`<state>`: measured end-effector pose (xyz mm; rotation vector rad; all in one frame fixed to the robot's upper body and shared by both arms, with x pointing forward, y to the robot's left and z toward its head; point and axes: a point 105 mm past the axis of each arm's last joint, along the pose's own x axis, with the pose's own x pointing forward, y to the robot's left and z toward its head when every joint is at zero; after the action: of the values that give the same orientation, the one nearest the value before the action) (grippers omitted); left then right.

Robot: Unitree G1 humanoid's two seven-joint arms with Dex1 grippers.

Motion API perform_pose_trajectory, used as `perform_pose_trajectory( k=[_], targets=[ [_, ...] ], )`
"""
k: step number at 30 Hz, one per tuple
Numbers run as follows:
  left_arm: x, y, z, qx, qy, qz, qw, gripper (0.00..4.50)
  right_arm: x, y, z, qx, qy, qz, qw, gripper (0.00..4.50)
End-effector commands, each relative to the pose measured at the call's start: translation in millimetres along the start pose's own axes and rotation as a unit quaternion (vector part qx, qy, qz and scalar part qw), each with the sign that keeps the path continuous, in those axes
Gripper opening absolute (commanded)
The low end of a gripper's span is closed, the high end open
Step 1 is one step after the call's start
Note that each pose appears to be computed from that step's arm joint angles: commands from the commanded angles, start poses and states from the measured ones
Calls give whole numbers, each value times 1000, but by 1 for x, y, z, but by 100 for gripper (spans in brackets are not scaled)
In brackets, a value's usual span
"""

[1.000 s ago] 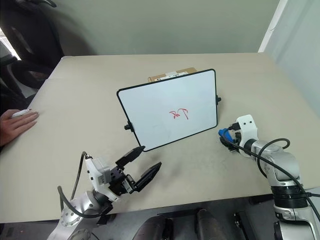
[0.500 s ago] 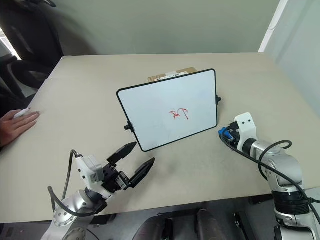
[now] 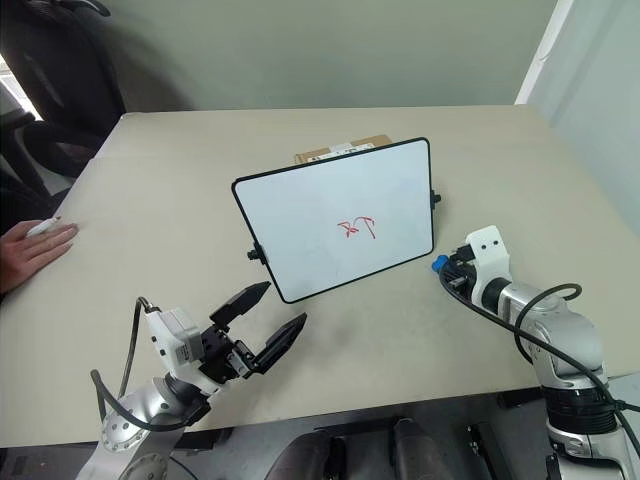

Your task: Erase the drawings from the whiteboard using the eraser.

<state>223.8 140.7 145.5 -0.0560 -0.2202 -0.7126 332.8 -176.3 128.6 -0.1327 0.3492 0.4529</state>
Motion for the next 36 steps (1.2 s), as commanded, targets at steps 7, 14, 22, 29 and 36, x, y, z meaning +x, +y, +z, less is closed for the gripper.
perform_pose_trajectory(
  k=[7, 14, 22, 29, 36],
  targets=[
    [0, -5, 13, 12, -18, -7, 1000, 450, -13, 48, 70, -48, -136, 79, 986, 143],
    [-1, 0, 14, 15, -18, 1, 1000, 450, -7, 77, 97, -46, -186, 129, 973, 143],
    [-1, 0, 13, 11, -16, -4, 1000, 450, 14, 82, 99, -36, -186, 136, 972, 143],
    [0, -3, 13, 14, -16, -7, 1000, 450, 16, 75, 90, -52, -175, 123, 975, 143],
    [1, -9, 11, 4, -15, -16, 1000, 450, -19, 62, 77, -74, -149, 126, 978, 235]
  ],
)
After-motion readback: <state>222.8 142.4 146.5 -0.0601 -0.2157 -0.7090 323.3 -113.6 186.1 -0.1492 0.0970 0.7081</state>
